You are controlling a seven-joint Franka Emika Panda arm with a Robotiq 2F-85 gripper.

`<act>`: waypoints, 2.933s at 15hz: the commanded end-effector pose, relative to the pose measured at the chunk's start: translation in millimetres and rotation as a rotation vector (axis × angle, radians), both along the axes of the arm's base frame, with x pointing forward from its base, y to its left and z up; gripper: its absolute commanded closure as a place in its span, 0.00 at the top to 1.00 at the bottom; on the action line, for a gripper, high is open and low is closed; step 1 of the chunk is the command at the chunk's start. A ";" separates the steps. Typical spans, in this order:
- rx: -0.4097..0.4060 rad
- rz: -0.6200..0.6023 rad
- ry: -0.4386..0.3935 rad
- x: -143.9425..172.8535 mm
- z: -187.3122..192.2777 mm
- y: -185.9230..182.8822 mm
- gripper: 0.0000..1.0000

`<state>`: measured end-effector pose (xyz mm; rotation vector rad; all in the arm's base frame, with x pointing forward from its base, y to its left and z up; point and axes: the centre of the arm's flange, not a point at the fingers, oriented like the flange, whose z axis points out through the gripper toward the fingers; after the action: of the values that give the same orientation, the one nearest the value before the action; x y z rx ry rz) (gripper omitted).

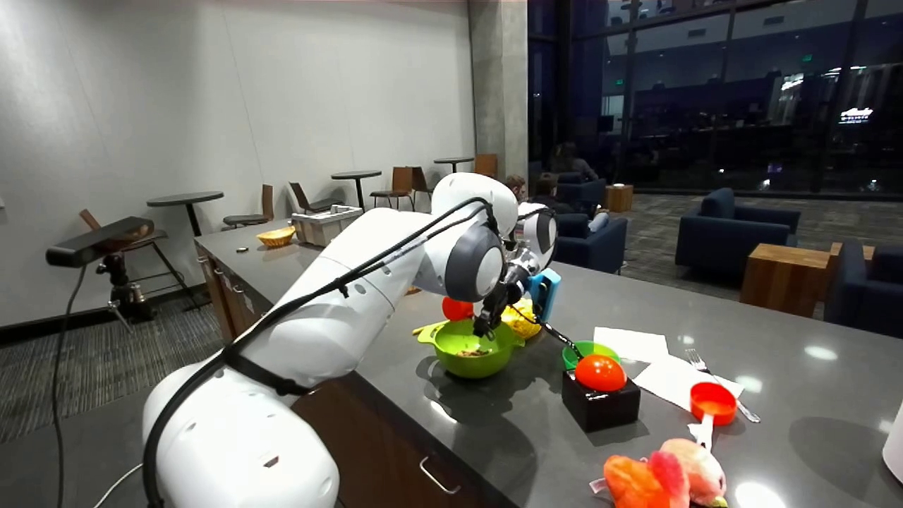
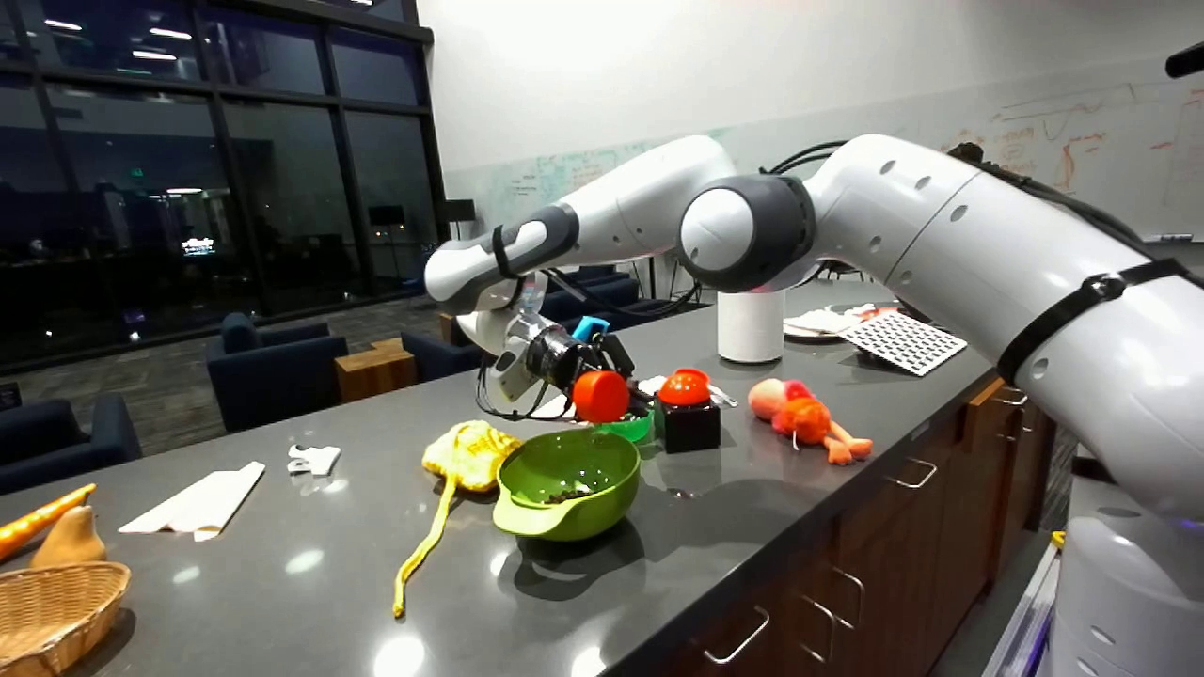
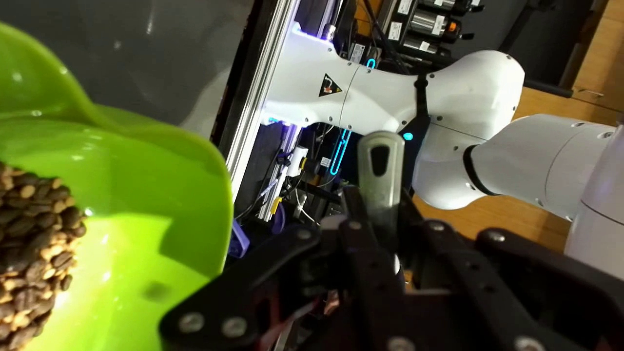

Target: Pour the contents from the red pot into the green bowl

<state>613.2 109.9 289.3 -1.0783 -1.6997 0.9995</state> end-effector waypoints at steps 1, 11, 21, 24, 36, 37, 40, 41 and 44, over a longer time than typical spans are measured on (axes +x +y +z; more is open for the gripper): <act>-0.045 0.025 0.021 21.8 7.2 3.6 0.04; -0.113 0.047 0.061 34.6 -1.4 2.3 0.04; -0.226 0.089 0.114 45.3 -6.2 9.6 0.04; -0.249 0.100 0.115 45.6 -5.4 11.8 0.04; -0.267 0.113 0.108 62.4 -10.6 11.5 0.04; -0.262 0.108 0.109 64.9 -12.0 12.8 0.04; -0.257 0.099 0.111 69.6 -14.7 15.4 0.04; -0.260 0.099 0.111 70.8 -15.8 16.5 0.04; -0.267 0.103 0.117 72.6 -19.4 19.4 0.04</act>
<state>619.1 107.4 263.9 -1.0872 -1.5881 1.3458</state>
